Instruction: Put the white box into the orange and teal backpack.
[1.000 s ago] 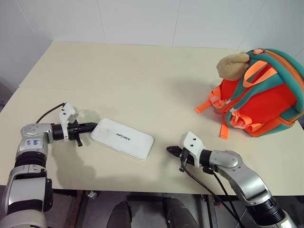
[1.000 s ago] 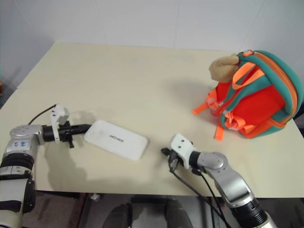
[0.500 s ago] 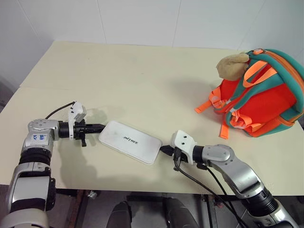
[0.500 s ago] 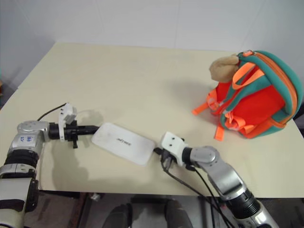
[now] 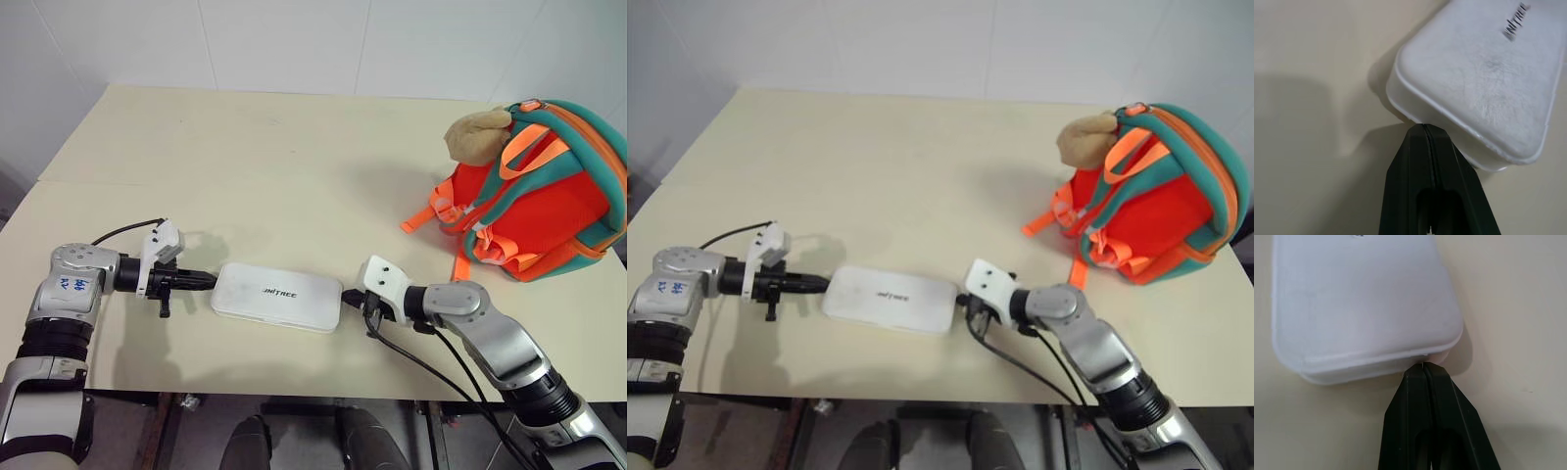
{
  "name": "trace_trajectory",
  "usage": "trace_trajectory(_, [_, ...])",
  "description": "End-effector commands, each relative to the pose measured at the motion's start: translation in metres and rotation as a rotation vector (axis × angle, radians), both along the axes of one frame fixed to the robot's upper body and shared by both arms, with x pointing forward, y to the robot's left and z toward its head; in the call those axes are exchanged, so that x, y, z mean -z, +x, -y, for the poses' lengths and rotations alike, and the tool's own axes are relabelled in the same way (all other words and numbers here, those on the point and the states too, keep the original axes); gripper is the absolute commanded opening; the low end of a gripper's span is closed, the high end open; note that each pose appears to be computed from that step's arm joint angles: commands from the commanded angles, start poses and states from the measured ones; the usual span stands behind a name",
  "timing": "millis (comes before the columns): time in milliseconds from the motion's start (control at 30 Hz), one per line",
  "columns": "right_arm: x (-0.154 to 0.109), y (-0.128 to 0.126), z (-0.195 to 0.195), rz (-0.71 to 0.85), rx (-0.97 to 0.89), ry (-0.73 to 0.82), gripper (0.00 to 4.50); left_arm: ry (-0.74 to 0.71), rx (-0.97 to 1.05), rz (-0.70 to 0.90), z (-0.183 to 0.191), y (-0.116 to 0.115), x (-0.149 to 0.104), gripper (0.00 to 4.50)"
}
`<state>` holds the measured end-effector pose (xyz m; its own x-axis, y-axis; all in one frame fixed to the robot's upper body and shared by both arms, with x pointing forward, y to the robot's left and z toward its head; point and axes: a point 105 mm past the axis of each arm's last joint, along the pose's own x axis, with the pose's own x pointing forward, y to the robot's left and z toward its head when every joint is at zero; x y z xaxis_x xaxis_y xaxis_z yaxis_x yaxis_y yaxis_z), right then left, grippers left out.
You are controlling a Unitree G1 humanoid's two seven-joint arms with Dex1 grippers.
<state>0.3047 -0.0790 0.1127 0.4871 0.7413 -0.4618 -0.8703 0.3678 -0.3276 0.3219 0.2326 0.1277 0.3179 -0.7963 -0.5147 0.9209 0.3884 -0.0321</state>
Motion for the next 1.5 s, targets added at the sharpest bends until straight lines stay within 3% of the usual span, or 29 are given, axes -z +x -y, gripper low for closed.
trace_trajectory(33, [-0.011, -0.002, -0.010, 0.047, -0.061, 0.030, 0.04, -0.015, 0.087, -0.030, 0.019, -0.010, 0.003, 0.01])
trace_trajectory(367, [-0.009, 0.006, -0.006, 0.074, -0.043, 0.008, 0.04, -0.008, 0.096, -0.031, 0.025, -0.014, 0.005, 0.01])
trace_trajectory(867, [-0.007, -0.002, 0.048, 0.060, 0.075, -0.078, 0.04, 0.036, -0.067, 0.089, -0.017, -0.003, -0.004, 0.01])
trace_trajectory(900, [-0.011, -0.002, 0.053, 0.066, 0.085, -0.068, 0.01, 0.027, -0.129, 0.086, -0.024, 0.001, -0.007, 0.18])
trace_trajectory(967, [-0.020, -0.005, 0.058, 0.068, 0.093, -0.019, 0.41, 0.030, -0.281, 0.044, -0.040, 0.010, -0.008, 0.60])
trace_trajectory(1033, [-0.027, -0.009, 0.060, 0.068, 0.085, 0.024, 0.90, -0.066, -0.312, 0.012, -0.038, 0.010, -0.019, 1.15])
trace_trajectory(1367, [-0.037, -0.003, 0.062, 0.137, 0.079, 0.089, 4.33, -0.307, -0.371, 0.046, -0.030, 0.000, -0.053, 4.27])
trace_trajectory(1400, [-0.037, 0.001, 0.061, 0.155, 0.083, 0.094, 4.49, -0.326, -0.371, 0.040, -0.028, -0.002, -0.054, 4.46])
trace_trajectory(1500, [-0.033, 0.013, 0.062, 0.198, 0.113, 0.088, 4.49, -0.396, -0.385, 0.006, -0.025, -0.008, -0.057, 4.46])
